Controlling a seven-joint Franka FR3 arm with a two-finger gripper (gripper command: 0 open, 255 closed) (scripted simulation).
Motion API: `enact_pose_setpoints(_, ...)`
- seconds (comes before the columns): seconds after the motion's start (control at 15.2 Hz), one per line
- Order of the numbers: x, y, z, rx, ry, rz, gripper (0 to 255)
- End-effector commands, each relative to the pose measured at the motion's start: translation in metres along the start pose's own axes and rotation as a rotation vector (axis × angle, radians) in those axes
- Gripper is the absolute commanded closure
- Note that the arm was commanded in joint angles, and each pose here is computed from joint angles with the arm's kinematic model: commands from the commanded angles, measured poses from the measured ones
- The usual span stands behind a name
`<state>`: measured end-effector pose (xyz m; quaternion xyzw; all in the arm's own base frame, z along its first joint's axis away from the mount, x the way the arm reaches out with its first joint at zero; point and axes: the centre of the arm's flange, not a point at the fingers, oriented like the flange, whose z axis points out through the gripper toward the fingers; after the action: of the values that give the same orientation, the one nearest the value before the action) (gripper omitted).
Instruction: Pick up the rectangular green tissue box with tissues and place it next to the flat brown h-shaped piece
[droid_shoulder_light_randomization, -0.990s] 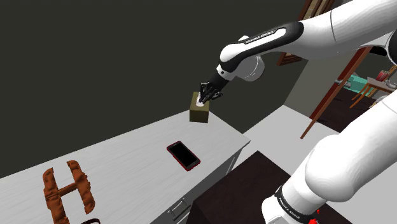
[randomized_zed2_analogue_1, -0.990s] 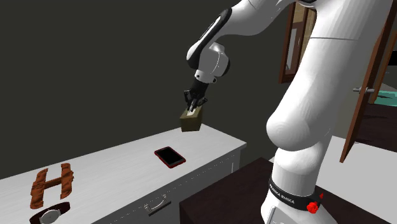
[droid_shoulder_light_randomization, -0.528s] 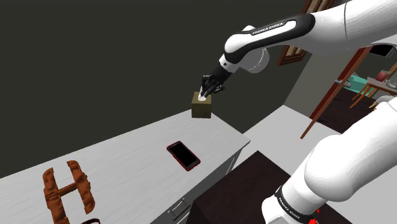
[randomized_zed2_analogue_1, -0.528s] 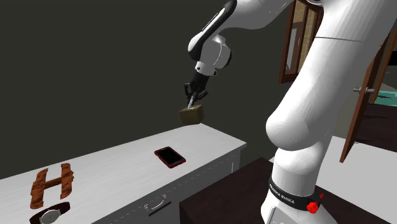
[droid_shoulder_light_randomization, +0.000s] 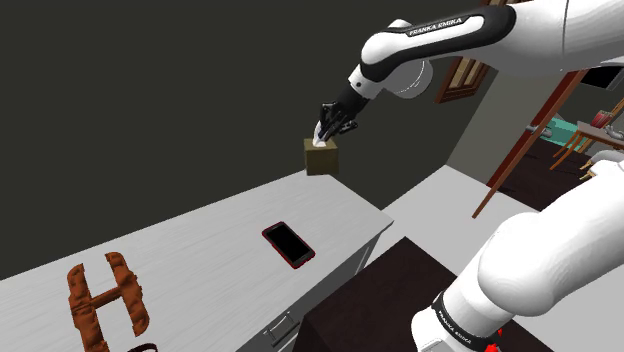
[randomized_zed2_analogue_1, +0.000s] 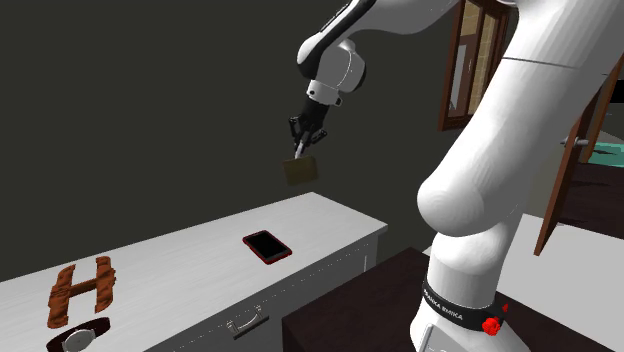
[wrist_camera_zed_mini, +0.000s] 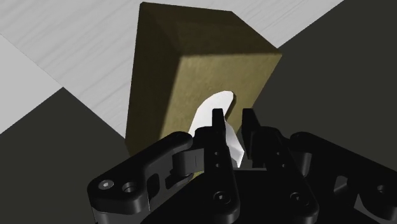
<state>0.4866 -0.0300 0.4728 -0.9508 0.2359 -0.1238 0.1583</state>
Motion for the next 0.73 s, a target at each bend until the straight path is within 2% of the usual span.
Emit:
enact_pose_setpoints(0.0,0.002,-0.006,-0.012,0.001,0.002,-0.002,255)
enact_pose_setpoints(0.66,0.011,-0.025,-0.060,0.001,0.002,-0.002,255)
